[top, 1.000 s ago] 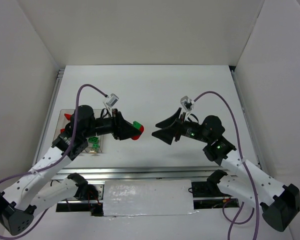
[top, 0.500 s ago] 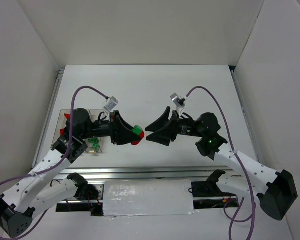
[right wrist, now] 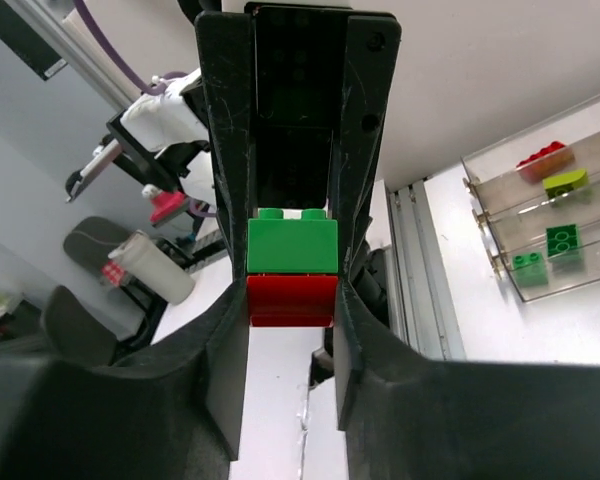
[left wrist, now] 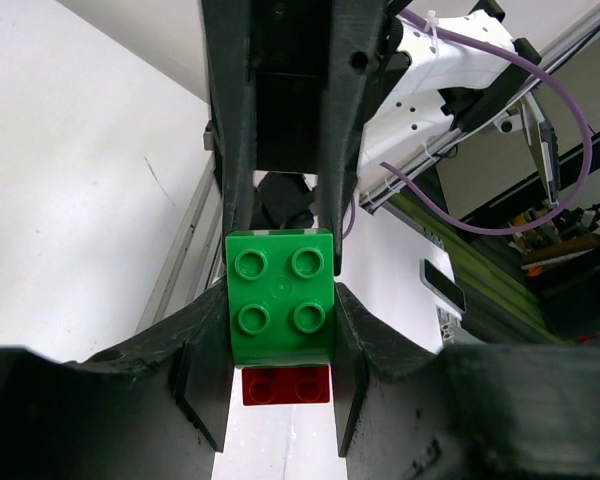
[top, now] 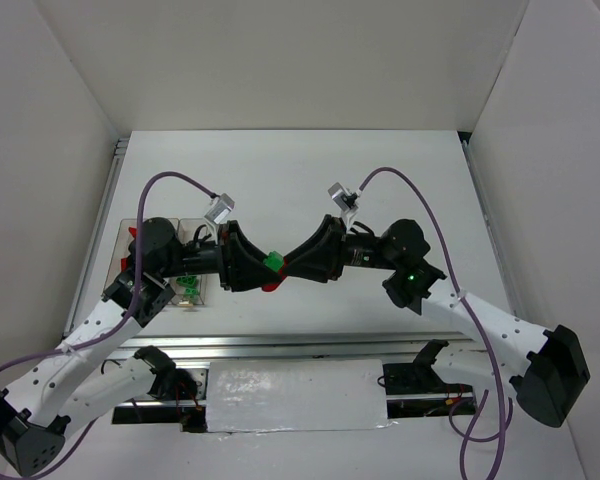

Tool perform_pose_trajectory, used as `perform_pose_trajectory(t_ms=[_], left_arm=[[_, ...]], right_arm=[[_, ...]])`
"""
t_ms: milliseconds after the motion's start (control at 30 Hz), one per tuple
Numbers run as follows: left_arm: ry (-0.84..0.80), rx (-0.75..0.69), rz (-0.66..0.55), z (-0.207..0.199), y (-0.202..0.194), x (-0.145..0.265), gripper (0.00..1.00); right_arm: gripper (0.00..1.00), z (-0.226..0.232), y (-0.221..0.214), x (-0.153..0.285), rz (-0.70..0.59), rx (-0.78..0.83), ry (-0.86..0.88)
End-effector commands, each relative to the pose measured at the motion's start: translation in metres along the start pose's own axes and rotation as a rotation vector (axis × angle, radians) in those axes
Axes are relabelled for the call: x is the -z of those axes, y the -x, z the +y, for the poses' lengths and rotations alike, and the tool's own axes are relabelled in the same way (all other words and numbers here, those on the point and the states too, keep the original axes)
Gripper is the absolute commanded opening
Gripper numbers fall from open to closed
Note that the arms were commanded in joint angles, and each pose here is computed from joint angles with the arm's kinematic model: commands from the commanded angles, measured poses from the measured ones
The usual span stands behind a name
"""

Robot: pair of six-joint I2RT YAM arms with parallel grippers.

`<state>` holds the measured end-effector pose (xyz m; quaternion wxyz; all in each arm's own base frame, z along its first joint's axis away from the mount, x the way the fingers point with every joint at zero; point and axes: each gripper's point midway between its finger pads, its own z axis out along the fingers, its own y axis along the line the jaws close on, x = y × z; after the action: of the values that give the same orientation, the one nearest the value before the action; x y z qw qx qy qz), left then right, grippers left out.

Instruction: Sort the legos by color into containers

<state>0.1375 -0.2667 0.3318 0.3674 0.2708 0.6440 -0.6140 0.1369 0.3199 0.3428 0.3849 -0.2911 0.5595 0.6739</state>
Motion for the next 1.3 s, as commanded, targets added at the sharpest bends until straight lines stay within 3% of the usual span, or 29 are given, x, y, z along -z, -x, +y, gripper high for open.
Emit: perform_pose_trajectory(t_ms=[0, 67, 133, 200, 267, 400, 467, 567, 600, 633, 933, 1267], left_arm=[[-0.044, -0.066, -0.035, -0.015, 0.011, 0.002, 0.0], [-0.039, -0.067, -0.035, -0.014, 0.011, 0.001, 0.0], [-0.043, -0.067, -0.032, -0.014, 0.012, 0.001, 0.0], [-0.04, -0.067, -0.029, -0.014, 0.013, 0.001, 0.01], [-0.033, -0.069, -0.026, -0.013, 0.013, 0.001, 0.09], [-0.03, -0.076, -0.03, -0.014, 0.012, 0.002, 0.54], [-0.021, -0.079, -0.033, -0.014, 0.012, 0.004, 0.58], [-0.005, -0.085, -0.038, -0.013, 0.014, 0.004, 0.72], [0.012, -0.078, -0.039, -0.011, 0.014, 0.005, 0.9], [0.02, -0.088, -0.041, -0.01, 0.015, 0.005, 0.99], [0.044, -0.151, -0.069, -0.02, 0.026, 0.013, 0.99], [0.01, -0.128, -0.037, -0.016, 0.014, 0.009, 0.88]], right_arm=[[0.2, 0.019, 0.019, -0.004, -0.045, 0.075, 0.058], [0.2, 0.02, 0.016, -0.003, -0.043, 0.081, 0.062], [0.0, 0.019, 0.014, -0.003, -0.039, 0.087, 0.057], [0.0, 0.02, 0.012, -0.002, -0.031, 0.103, 0.068], [0.0, 0.021, 0.011, -0.001, -0.031, 0.108, 0.072], [0.0, 0.019, 0.009, -0.002, -0.02, 0.104, 0.075], [0.0, 0.017, 0.008, -0.003, -0.02, 0.102, 0.07], [0.0, 0.011, 0.006, -0.003, -0.016, 0.095, 0.044], [0.0, 0.009, 0.006, -0.003, -0.017, 0.102, 0.035], [0.0, 0.008, 0.006, -0.003, -0.016, 0.104, 0.03], [0.0, 0.008, -0.003, -0.002, 0.031, 0.11, 0.046], [0.0, 0.019, -0.001, -0.002, 0.042, 0.117, 0.095]])
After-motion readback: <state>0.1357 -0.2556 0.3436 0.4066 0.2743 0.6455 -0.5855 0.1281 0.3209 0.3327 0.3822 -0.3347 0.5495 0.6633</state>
